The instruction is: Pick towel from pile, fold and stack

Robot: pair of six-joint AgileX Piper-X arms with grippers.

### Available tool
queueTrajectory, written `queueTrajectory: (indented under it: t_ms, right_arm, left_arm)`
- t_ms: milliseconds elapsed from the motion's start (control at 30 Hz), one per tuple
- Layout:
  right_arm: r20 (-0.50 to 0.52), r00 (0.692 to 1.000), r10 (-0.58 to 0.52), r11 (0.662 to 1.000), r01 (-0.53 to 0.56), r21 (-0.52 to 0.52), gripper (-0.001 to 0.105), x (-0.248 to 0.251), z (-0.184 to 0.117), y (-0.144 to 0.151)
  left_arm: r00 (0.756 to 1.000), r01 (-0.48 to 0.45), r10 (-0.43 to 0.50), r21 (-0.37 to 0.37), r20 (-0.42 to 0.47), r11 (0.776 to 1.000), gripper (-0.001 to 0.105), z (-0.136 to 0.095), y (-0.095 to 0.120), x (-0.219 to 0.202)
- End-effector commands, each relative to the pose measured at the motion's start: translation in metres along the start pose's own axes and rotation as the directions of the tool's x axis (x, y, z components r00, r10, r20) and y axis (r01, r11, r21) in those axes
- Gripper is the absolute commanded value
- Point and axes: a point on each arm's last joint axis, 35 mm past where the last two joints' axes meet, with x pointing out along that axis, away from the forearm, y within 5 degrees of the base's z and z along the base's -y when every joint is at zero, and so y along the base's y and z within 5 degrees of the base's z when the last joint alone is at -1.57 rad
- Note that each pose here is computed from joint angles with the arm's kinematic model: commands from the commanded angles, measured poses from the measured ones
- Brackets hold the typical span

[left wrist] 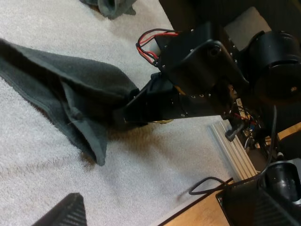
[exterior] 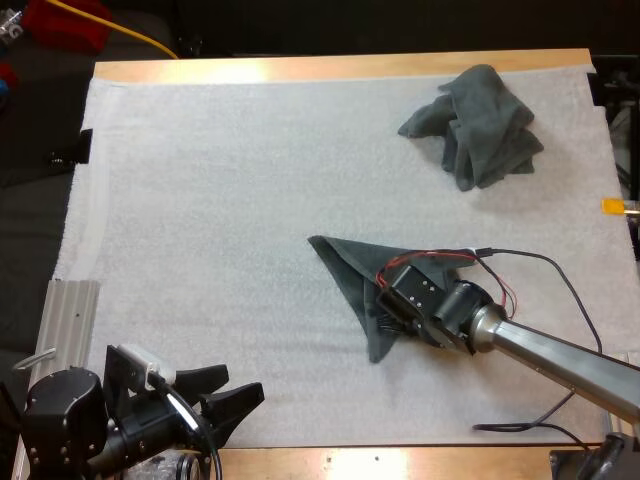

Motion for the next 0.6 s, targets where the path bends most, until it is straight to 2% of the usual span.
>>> queueTrajectory:
  t_ms: [0, 167, 433, 500, 567]
  right_arm:
    - [-0.018, 0.999, -0.038, 0.999, 0.037, -0.016, 0.046, 0.0005, -0.0027, -0.0019]
    - [-0.026, 0.999, -0.034, 0.999, 0.033, -0.018, 0.028, 0.0005, -0.0035, -0.0019]
    - [-0.071, 0.997, -0.015, 0.999, 0.012, -0.033, 0.026, 0.0003, -0.0076, -0.0023]
    - [-0.084, 0.996, -0.017, 0.998, 0.013, -0.056, 0.02, 0.0001, -0.0089, -0.0028]
    - [-0.095, 0.995, 0.01, 0.995, -0.019, -0.1, 0.005, -0.0007, -0.0095, -0.0023]
  left_arm:
    - [1.0, 0.015, -0.015, -0.005, -0.008, 1.0, 0.07, 0.0, -0.0022, -0.0011]
    - [1.0, 0.015, -0.015, -0.005, -0.008, 1.0, 0.07, 0.0, -0.0022, -0.0011]
    - [1.0, 0.015, -0.015, -0.005, -0.008, 1.0, 0.07, 0.0, -0.0022, -0.0011]
    - [1.0, 0.015, -0.015, -0.005, -0.008, 1.0, 0.07, 0.0, -0.0022, -0.0011]
    - [1.0, 0.015, -0.015, -0.005, -0.008, 1.0, 0.07, 0.0, -0.0022, -0.0011]
